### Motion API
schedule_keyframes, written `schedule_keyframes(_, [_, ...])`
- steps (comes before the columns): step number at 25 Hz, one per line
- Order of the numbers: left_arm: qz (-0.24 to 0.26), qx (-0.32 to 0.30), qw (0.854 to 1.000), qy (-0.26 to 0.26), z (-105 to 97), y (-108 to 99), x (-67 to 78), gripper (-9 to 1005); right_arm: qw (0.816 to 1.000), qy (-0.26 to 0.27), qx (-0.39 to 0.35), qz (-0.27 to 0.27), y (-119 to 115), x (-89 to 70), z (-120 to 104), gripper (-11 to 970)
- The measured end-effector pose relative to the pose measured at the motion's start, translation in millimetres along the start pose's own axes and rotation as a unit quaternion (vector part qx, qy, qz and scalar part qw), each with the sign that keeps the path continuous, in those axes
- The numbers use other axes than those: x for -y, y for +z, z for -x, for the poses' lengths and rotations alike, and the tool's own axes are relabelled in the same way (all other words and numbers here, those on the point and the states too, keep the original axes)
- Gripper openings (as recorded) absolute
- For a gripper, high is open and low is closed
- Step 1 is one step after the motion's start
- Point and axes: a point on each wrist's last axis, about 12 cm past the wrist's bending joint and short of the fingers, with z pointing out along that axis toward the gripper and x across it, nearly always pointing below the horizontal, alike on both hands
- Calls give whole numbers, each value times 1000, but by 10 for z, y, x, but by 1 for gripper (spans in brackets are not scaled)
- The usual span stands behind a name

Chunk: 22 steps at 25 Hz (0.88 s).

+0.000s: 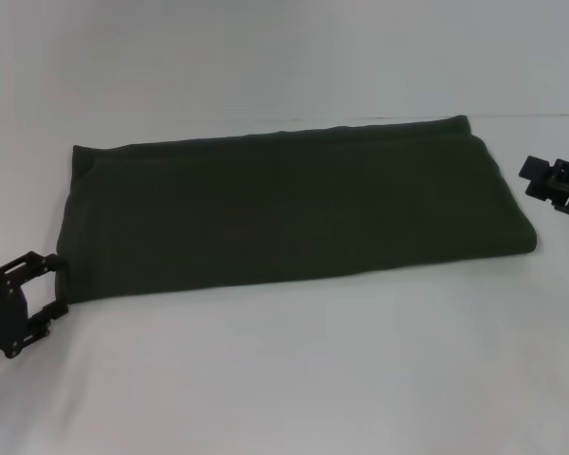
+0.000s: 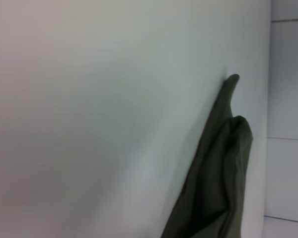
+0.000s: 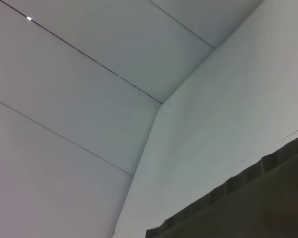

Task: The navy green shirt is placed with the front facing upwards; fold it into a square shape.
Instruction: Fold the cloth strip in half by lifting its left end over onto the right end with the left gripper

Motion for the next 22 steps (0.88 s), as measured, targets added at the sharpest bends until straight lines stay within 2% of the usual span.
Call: schedule_keyframes(22, [7, 9, 1000, -12, 13, 16, -14, 702, 1000, 2, 9, -2, -38, 12, 13, 583])
